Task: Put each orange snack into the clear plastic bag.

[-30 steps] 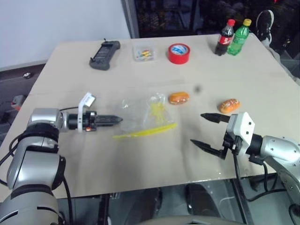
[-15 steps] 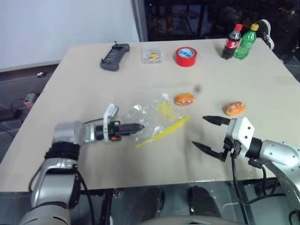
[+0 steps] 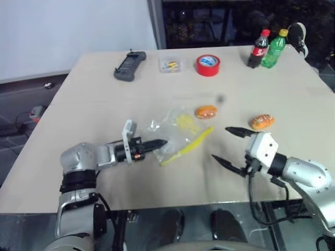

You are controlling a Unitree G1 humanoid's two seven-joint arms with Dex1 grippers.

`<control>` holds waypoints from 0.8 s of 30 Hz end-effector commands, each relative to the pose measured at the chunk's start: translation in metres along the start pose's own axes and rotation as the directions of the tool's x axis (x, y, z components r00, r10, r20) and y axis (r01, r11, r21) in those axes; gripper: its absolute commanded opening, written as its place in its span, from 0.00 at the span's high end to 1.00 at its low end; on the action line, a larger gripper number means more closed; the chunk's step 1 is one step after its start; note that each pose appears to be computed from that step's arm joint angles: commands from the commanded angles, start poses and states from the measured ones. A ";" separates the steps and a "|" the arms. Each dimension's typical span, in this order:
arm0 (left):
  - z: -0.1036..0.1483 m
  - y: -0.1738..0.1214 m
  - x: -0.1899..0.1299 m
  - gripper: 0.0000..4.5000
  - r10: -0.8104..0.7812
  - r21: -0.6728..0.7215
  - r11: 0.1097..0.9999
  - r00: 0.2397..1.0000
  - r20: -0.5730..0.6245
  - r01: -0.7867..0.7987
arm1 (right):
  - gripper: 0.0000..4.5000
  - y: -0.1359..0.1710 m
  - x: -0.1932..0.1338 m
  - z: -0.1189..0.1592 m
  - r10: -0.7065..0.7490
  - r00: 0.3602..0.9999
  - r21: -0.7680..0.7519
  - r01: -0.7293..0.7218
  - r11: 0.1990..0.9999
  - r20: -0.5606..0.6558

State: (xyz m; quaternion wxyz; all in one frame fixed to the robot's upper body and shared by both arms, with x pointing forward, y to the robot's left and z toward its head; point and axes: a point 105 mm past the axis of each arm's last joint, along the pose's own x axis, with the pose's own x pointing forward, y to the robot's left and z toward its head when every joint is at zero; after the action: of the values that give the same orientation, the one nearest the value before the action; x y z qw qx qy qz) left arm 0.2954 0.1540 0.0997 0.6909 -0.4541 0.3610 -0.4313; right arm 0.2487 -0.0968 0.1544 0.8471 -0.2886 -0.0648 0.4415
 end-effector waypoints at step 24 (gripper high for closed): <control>0.008 -0.073 -0.014 1.00 -0.162 0.095 0.982 0.987 -0.013 0.163 | 0.61 -0.014 0.097 -0.025 -0.134 0.988 -0.157 0.145 0.977 0.080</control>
State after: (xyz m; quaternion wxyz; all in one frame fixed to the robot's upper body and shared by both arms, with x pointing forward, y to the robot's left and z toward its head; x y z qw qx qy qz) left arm 0.2789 0.1518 0.1633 0.6704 -0.4497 0.3208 -0.4954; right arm 0.3205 -0.0336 0.1070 0.8394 -0.3460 -0.1239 0.4004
